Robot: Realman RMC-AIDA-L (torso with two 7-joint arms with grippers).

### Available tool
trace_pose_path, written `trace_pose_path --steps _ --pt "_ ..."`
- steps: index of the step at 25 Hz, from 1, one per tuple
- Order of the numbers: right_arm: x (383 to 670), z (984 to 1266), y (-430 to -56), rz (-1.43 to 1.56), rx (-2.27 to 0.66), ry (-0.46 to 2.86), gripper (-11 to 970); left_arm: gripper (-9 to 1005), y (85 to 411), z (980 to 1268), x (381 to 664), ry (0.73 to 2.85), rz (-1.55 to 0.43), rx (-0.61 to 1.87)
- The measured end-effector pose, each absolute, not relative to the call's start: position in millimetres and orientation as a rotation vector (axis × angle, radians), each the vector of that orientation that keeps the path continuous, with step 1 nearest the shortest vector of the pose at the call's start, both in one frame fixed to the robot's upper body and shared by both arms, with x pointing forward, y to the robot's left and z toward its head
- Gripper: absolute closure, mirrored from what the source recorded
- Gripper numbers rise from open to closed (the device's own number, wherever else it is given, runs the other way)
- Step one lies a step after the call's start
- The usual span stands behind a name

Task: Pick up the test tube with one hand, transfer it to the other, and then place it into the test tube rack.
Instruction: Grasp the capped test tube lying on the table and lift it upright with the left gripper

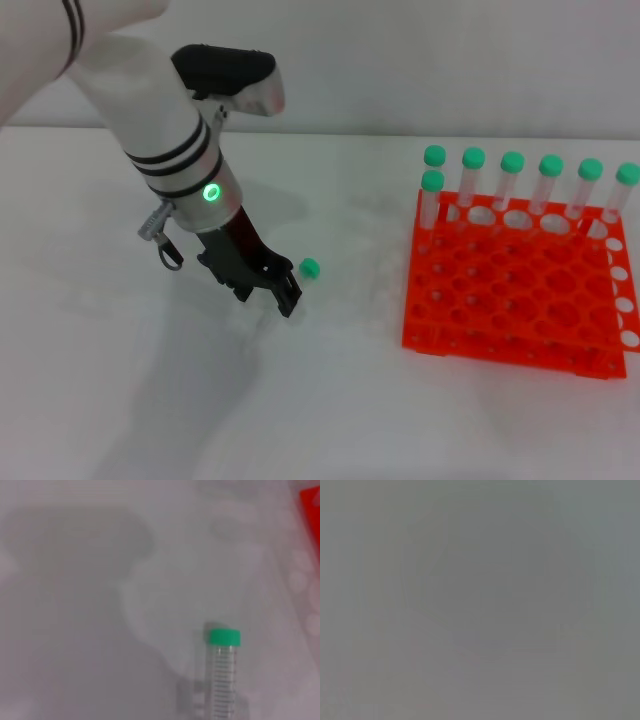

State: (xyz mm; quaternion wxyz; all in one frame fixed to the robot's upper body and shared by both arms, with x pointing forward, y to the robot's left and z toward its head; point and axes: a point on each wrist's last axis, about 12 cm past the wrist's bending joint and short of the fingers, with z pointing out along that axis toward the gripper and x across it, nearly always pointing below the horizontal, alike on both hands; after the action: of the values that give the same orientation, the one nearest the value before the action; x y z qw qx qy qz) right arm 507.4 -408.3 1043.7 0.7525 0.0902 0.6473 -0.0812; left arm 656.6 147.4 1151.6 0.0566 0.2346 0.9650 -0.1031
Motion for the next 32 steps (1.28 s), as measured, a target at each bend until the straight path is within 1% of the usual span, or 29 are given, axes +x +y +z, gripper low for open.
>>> trace_pose_path --steps 21,26,32 --pt "506.3 1043.6 -410.5 -0.182 0.198 1.416 86 435 131.4 1139.7 653.6 2.883 -0.182 0.901" --pt "506.5 1044.2 -411.3 -0.183 0.196 1.414 86 636 129.8 1139.6 654.8 2.868 -0.169 0.911" --pt "506.5 1044.6 -411.6 -0.184 0.195 1.412 86 667 128.4 1136.3 652.6 2.871 -0.179 0.919"
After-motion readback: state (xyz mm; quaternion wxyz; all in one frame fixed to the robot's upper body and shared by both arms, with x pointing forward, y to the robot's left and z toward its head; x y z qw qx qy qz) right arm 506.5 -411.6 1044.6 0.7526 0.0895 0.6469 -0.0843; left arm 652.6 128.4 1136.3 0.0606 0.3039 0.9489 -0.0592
